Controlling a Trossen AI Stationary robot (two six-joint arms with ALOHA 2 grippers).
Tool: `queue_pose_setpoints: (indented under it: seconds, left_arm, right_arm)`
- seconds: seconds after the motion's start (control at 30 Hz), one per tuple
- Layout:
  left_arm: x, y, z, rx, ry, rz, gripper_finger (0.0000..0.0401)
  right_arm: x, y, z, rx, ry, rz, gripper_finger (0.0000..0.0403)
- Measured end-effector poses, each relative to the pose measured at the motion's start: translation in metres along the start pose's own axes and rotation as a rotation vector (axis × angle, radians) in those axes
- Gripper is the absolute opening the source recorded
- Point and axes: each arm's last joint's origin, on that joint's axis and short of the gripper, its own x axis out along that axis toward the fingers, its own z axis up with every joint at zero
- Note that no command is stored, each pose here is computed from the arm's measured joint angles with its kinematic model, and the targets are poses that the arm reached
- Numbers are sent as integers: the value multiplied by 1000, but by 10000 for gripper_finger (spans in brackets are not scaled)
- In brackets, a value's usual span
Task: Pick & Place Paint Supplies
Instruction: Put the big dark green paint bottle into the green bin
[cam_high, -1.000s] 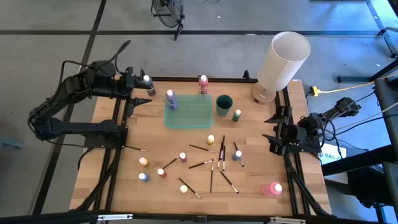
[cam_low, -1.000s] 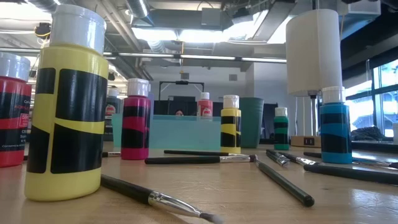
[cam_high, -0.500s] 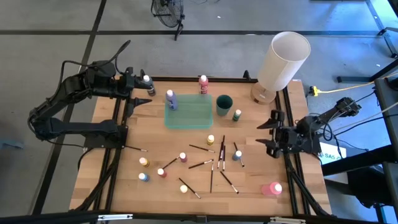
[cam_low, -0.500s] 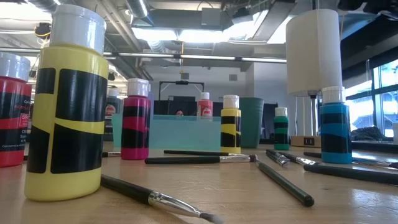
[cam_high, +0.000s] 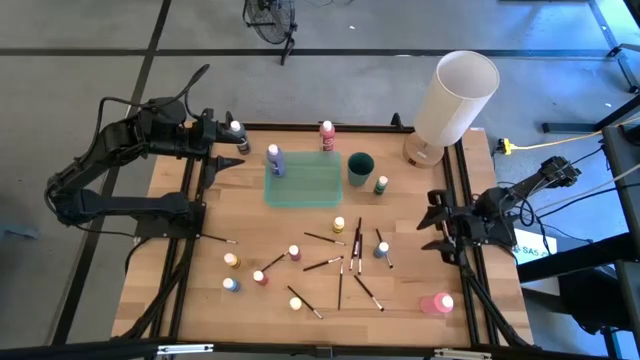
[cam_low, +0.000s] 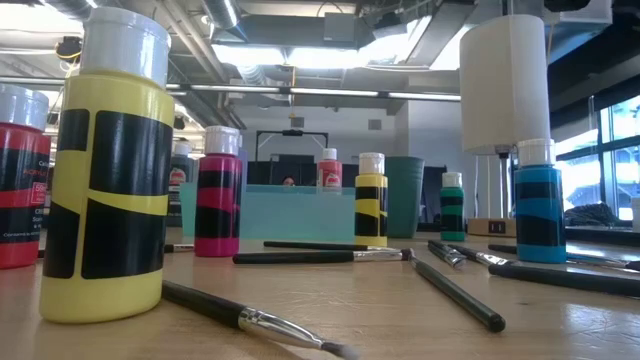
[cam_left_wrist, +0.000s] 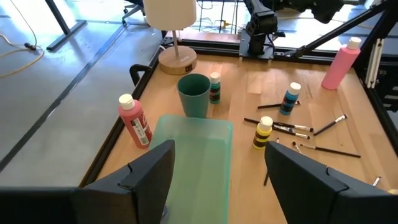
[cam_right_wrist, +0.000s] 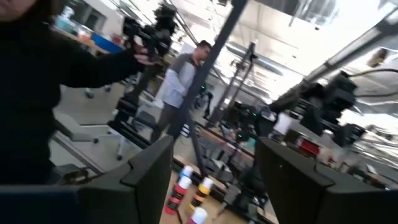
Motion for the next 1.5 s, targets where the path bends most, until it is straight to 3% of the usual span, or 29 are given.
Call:
queue_pose_setpoints:
  seconds: [0.3,0.53,1.2,1.37,1.5]
  left_arm:
    - [0,0,0,-20,0,0,246]
    - [0,0,0,-29,0,0,246]
    - [0,-1,-4,-56,44,-5,246]
    - [5,-8,-6,-101,87,-59,246]
    - [6,-11,-7,-17,116,41,246]
  right_arm:
    - [0,3,-6,0,58,37,231]
    - [-1,5,-10,69,100,57,231]
    - [2,2,-2,131,2,36,232]
    - [4,1,-2,131,8,-7,232]
    - [4,-1,-1,132,16,-53,232]
